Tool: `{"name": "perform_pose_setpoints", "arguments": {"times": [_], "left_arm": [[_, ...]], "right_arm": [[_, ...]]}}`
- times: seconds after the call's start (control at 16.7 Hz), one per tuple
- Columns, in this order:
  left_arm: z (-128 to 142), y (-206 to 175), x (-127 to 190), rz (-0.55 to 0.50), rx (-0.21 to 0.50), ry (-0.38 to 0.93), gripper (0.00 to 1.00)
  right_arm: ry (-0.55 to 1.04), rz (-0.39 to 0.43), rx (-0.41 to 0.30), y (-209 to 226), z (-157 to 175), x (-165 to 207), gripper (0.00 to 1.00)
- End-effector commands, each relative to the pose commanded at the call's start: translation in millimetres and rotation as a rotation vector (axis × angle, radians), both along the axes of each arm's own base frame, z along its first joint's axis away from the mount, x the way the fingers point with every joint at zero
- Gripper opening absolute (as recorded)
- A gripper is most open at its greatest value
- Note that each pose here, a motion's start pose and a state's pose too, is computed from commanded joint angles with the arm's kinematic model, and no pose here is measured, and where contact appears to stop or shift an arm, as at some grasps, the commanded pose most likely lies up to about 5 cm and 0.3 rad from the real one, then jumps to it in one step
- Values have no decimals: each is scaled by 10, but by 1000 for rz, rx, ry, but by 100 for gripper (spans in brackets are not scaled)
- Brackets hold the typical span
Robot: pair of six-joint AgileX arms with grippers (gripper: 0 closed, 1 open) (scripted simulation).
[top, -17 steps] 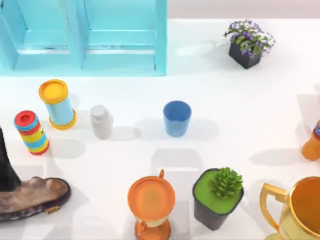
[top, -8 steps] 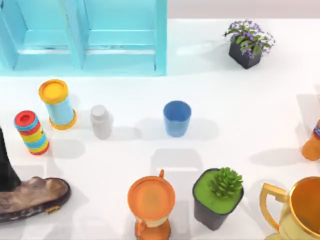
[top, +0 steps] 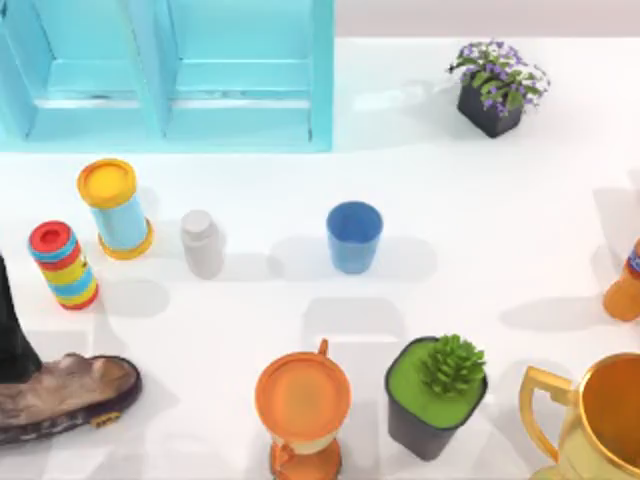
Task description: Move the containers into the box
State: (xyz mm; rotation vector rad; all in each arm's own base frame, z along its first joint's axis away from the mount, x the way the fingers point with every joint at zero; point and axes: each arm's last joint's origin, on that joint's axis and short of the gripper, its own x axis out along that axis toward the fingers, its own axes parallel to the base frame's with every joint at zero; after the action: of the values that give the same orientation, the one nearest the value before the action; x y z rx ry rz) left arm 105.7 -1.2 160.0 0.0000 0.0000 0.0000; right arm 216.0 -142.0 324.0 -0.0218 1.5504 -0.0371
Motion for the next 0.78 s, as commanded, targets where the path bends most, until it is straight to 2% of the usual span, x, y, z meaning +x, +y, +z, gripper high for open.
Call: {"name": "perform_pose_setpoints", "arguments": {"times": [0.42,0.6,0.78], "left_arm": [[0,0,0,0,0,0,100],[0,0,0,0,0,0,100],[0,0,0,0,0,0,100]], "right_arm": [[-5,2,-6,25,41,25,100],[-28,2,-27,157,90,297,100],[-56,2,-44,533,109,784,100]]}}
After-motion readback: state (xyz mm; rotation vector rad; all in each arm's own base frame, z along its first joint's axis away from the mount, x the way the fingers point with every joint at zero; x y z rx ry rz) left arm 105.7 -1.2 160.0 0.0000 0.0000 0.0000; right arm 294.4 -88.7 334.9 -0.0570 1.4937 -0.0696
